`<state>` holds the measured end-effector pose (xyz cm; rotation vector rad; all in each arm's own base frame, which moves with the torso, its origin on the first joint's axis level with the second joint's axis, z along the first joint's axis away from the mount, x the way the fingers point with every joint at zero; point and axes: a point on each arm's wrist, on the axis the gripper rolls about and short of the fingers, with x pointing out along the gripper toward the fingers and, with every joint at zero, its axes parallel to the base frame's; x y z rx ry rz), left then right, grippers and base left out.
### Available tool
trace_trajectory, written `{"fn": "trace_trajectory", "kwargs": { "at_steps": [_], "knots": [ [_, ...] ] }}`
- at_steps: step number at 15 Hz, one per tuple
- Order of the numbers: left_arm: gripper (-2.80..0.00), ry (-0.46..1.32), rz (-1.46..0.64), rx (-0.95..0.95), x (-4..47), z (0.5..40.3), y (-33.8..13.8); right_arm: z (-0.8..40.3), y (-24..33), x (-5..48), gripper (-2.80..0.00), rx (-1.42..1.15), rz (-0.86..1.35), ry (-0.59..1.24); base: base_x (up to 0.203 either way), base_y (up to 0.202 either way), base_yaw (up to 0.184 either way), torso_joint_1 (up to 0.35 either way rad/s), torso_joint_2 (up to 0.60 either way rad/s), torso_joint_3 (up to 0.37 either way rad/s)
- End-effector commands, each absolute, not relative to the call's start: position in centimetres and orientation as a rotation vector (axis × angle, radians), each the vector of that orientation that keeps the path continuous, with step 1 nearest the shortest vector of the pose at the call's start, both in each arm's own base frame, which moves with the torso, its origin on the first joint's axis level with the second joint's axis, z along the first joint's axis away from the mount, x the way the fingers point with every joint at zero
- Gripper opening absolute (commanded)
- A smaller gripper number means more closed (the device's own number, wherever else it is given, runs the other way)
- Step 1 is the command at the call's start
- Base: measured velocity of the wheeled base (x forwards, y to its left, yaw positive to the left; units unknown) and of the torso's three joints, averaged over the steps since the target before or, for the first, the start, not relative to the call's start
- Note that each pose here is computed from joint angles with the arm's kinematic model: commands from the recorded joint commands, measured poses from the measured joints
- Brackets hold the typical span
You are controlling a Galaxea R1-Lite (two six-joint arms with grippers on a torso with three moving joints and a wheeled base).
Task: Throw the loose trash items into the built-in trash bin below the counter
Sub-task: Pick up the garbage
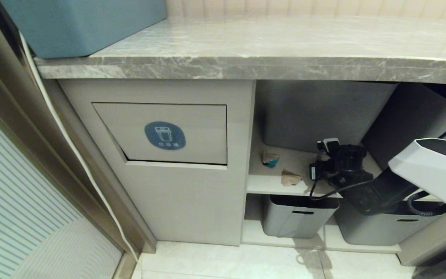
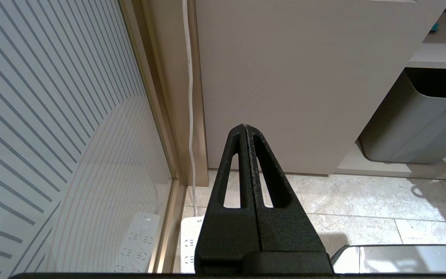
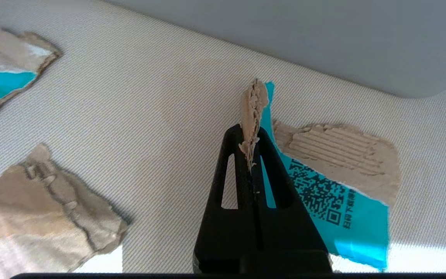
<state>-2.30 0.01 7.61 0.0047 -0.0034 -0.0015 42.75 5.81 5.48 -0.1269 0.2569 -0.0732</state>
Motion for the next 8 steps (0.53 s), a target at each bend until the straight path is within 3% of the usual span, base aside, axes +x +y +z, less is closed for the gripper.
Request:
{"fn": "trace_trajectory", "kwargs": {
  "at_steps": [1, 8],
  "knots": [
    [-2.8, -0.005, -0.002, 0.005, -2.3, 7.6, 0.0, 6.2, 5.8, 42.3, -2.8, -0.12, -0.075, 0.245, 0.0, 0.0, 0.0, 0.0, 0.0, 0.0],
    [-2.8, -0.005, -0.002, 0.005, -2.3, 7.6, 0.0, 8.0, 5.6, 37.1, -2.8, -0.066, -0.065, 0.286, 0.0, 0.0, 0.0, 0.0, 0.0, 0.0]
  ]
}}
